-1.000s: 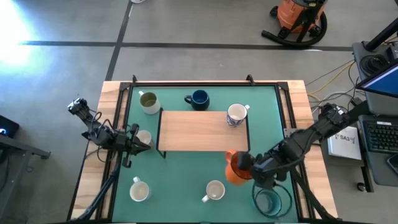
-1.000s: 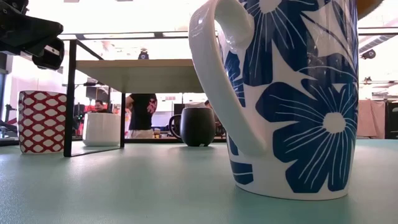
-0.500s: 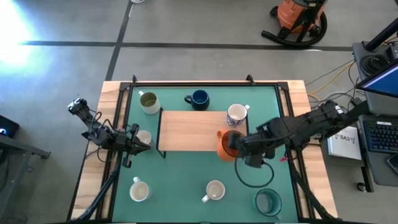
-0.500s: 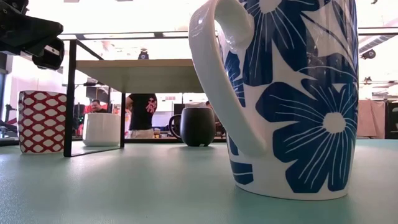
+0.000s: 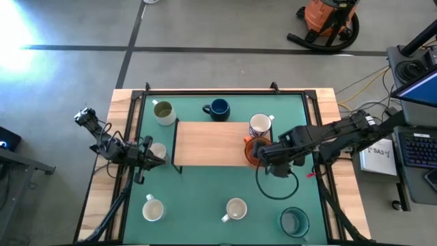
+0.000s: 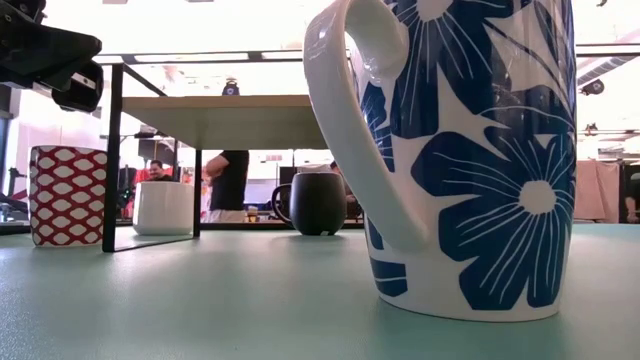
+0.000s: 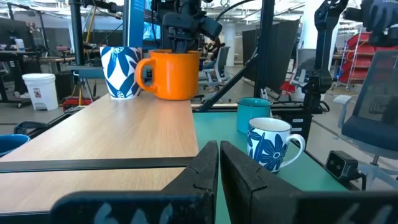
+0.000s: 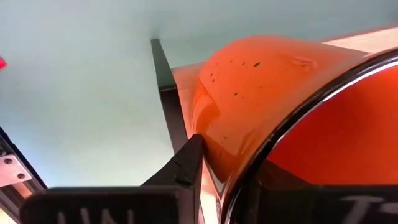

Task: Place coffee mugs
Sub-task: Put the orange mug on the shelf

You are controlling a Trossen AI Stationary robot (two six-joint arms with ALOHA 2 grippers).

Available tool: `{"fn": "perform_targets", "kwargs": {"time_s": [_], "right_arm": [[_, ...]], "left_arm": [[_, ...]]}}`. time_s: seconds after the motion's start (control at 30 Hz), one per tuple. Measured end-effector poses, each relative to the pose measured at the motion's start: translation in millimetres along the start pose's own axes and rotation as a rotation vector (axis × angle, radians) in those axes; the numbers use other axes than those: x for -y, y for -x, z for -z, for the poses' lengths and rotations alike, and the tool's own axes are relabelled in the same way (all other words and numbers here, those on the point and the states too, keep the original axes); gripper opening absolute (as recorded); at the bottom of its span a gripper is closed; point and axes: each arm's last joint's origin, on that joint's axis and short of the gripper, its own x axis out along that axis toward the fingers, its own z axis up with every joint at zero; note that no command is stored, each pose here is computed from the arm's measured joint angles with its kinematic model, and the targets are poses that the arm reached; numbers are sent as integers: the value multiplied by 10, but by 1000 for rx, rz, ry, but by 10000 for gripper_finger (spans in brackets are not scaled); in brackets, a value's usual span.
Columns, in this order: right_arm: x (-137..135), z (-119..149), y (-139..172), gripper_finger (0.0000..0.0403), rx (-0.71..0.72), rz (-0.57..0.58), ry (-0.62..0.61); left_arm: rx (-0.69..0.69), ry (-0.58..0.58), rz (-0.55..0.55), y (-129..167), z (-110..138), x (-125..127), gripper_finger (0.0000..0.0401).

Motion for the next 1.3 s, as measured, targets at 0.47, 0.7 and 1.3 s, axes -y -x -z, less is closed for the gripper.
{"fn": "perform_targets", "kwargs": {"time_s": [0.47, 0.7, 1.3], "right_arm": [[-15, 22, 2, 53, -57, 5, -70], [-21, -12, 117, 54, -22, 39, -150], [-52, -116, 145, 54, 30, -16, -337]], "left_arm": [[0, 0, 0, 0, 0, 0, 0], [0, 0, -1, 0, 0, 0, 0], [1, 0, 0, 0, -1, 0, 0]]}}
